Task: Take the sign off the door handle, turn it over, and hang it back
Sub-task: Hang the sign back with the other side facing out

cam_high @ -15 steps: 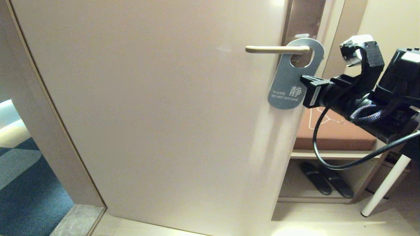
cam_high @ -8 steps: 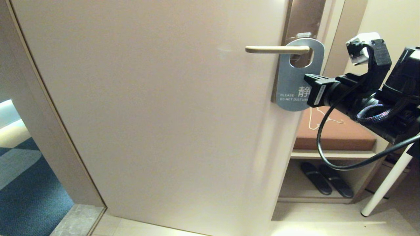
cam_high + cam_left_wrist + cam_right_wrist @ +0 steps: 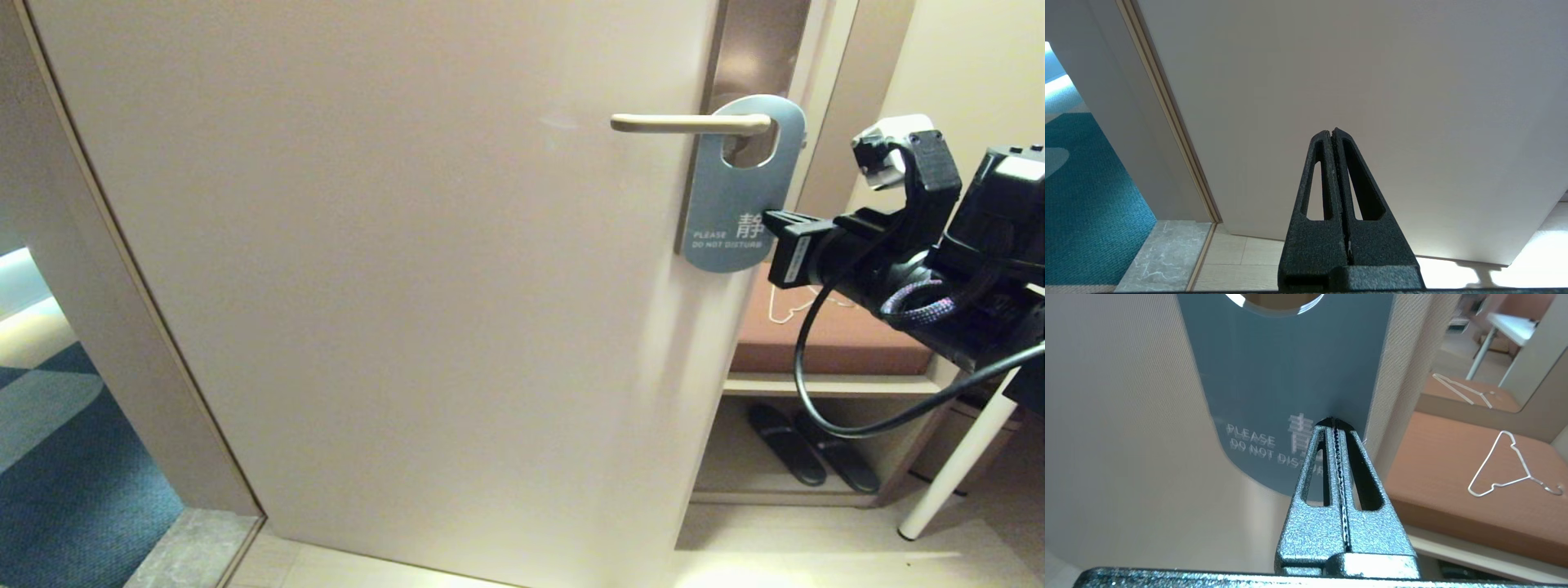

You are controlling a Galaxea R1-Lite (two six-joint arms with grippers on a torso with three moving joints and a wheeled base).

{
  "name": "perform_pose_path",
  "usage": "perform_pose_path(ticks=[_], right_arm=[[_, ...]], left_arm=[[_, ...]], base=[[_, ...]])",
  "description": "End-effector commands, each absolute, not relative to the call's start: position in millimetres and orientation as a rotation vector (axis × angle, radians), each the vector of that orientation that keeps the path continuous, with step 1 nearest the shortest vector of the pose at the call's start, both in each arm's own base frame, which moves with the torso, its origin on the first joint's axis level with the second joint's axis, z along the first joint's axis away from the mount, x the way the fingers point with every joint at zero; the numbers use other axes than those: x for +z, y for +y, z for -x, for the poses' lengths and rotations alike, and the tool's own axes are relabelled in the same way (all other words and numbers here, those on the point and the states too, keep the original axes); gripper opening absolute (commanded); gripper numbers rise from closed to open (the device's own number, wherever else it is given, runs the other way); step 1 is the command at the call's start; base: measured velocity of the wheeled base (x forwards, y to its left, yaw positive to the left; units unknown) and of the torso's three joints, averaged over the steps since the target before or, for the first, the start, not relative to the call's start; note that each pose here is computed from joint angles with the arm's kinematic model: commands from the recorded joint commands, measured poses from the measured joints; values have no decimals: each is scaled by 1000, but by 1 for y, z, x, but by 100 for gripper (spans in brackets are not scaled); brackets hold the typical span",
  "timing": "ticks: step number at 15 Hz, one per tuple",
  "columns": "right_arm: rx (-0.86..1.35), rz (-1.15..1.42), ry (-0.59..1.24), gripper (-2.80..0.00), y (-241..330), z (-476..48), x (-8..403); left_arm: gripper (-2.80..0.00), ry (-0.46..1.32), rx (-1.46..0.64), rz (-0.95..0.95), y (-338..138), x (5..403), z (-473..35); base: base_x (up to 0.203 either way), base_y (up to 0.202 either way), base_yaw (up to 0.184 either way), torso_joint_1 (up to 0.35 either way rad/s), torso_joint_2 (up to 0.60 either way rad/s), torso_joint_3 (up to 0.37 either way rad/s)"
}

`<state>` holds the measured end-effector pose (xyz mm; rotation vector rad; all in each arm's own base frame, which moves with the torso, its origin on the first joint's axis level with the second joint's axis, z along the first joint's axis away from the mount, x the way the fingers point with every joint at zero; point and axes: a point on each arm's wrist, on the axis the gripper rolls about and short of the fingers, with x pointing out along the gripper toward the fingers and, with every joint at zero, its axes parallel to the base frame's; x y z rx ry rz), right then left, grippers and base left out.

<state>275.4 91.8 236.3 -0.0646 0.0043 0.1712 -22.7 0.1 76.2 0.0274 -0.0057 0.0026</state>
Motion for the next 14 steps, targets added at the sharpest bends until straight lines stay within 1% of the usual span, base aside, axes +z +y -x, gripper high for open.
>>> perform_pose_path(ticks=[1, 5, 8, 11, 14], right_arm=[[169, 67, 13, -280, 92, -276, 233], [170, 64, -5, -280, 89, -270, 239], [173, 63, -13, -280, 85, -256, 244], [174, 80, 57, -280, 76, -232, 245], [173, 100, 166, -280, 66, -203, 235]], left_arm=[[-280, -6, 3, -28, 0, 76, 23], [-280, -6, 3, -28, 0, 76, 23], [-280, -6, 3, -28, 0, 76, 23], [-280, -6, 3, -28, 0, 76, 23], [-280, -6, 3, -28, 0, 76, 23]], base=[[0, 0, 0, 0, 0, 0], [0, 0, 0, 0, 0, 0], [0, 0, 0, 0, 0, 0], [0, 0, 0, 0, 0, 0], [0, 0, 0, 0, 0, 0]])
